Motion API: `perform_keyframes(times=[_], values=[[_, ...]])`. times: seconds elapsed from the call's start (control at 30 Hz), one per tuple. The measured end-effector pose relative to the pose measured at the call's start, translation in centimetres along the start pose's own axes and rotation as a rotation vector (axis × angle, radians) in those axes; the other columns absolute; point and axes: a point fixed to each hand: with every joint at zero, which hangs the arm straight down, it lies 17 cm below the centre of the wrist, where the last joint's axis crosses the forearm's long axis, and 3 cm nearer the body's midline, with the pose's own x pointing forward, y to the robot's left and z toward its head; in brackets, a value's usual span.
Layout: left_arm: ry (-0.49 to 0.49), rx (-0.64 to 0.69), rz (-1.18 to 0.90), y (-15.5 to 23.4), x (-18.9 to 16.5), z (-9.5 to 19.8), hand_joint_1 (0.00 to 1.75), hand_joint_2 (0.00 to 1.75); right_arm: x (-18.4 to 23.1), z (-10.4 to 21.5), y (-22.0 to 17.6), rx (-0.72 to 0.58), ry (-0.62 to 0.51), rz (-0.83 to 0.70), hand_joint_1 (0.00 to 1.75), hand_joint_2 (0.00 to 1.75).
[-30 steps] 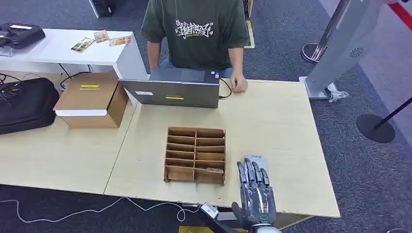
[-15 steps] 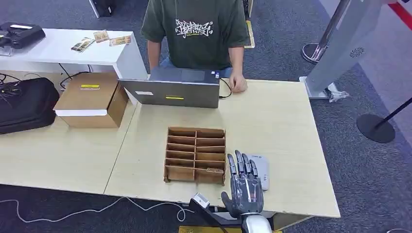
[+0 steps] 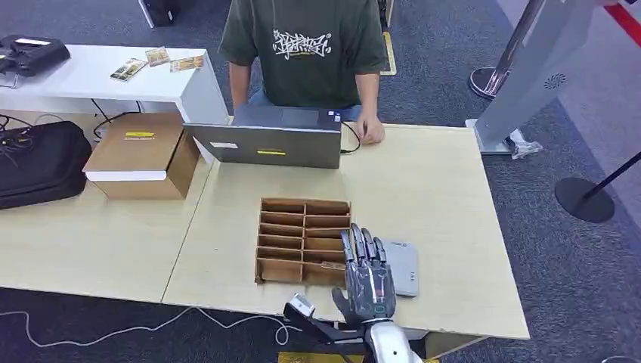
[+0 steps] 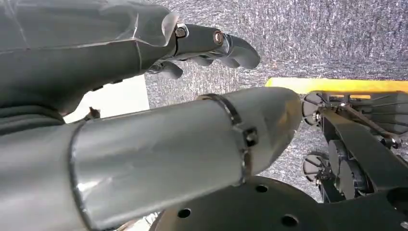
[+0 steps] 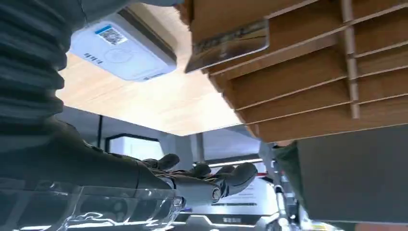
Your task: Pass the card to the sensor for recognition and then transmit it.
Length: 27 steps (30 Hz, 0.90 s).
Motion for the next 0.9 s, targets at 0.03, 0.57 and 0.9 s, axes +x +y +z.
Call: perform_keyframes(times=[0.03,0.57,0.9], values=[[0.0,-0.001,0.0,0.0,0.0,0.0,0.0,0.0,0.1,-0.2,0.0,0.001,-0.007,0.0,0.0,1.75],[0.0,-0.002,0.0,0.1,0.0,0.0,0.0,0.0,0.0,-0.4,2.2,0.091,0.009,0.02,0.0,1.75],[0.001,0.005,0.0,0.8,-0.1,0.1,0.0,0.0,-0.3,0.5,3.2,0.128,0.031,0.096,0.0,1.75]])
